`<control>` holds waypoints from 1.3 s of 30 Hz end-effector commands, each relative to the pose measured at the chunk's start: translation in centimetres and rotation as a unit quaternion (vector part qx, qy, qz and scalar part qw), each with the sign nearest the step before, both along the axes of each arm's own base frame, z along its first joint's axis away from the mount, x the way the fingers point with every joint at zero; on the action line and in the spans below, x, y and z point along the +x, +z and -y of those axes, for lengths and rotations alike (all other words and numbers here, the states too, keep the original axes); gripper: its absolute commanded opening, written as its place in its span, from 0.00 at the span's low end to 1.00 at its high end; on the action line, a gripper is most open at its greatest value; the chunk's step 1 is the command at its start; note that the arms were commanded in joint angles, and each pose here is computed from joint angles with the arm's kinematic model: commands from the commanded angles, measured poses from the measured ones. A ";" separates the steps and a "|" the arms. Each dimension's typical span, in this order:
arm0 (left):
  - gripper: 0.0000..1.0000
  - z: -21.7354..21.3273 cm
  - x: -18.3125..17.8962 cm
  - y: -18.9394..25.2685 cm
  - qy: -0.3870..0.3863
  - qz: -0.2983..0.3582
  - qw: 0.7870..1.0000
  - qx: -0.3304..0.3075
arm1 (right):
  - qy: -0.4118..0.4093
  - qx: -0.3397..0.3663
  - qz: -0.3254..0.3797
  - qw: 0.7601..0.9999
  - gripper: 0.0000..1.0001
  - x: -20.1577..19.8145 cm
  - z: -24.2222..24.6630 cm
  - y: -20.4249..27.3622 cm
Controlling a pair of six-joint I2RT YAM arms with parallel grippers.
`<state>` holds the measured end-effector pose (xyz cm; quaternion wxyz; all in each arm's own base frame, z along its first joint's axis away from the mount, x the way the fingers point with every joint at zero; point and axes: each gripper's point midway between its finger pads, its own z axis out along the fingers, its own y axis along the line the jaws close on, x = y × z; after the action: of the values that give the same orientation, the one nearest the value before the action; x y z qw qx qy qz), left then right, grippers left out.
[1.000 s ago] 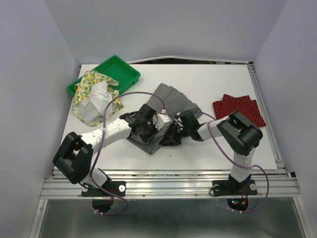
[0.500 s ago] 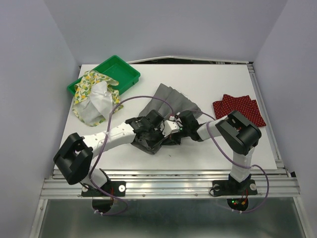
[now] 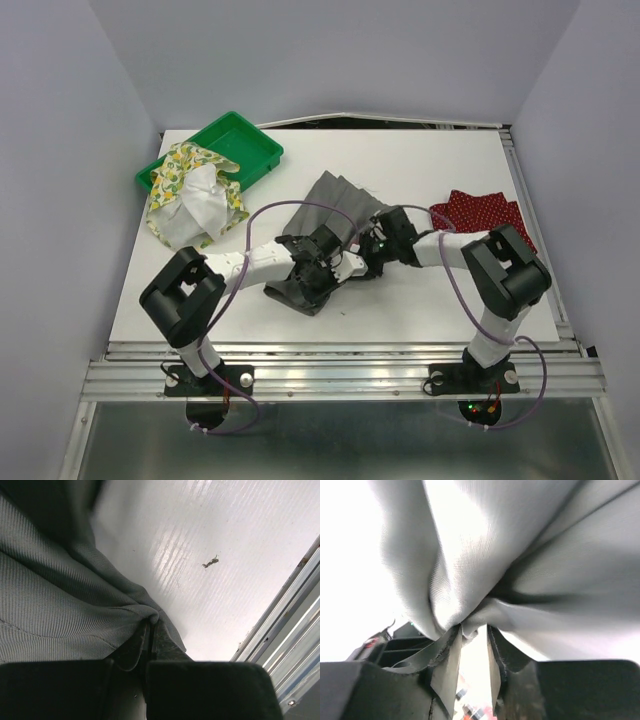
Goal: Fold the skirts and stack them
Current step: Fold the skirt
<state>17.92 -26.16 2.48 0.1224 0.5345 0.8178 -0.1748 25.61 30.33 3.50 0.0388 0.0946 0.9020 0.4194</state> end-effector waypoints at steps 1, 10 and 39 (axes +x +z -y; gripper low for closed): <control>0.01 -0.7 -1.6 -0.4 -0.018 -0.033 0.999 0.018 | -0.003 -0.071 0.037 0.997 0.33 2.5 5.4 2.0; 0.29 -1.5 -0.9 0.2 -0.026 -0.011 0.999 0.036 | -0.033 -0.094 0.172 0.980 0.39 12.6 11.0 9.0; 0.51 -2.3 -2.0 1.2 -0.071 -0.027 0.996 0.049 | 0.013 -0.336 0.152 0.929 0.36 21.1 17.3 -1.4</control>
<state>17.11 -25.04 2.82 0.0944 0.5649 0.8039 -0.1601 44.06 15.53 2.90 0.1684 0.0213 0.9697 0.1755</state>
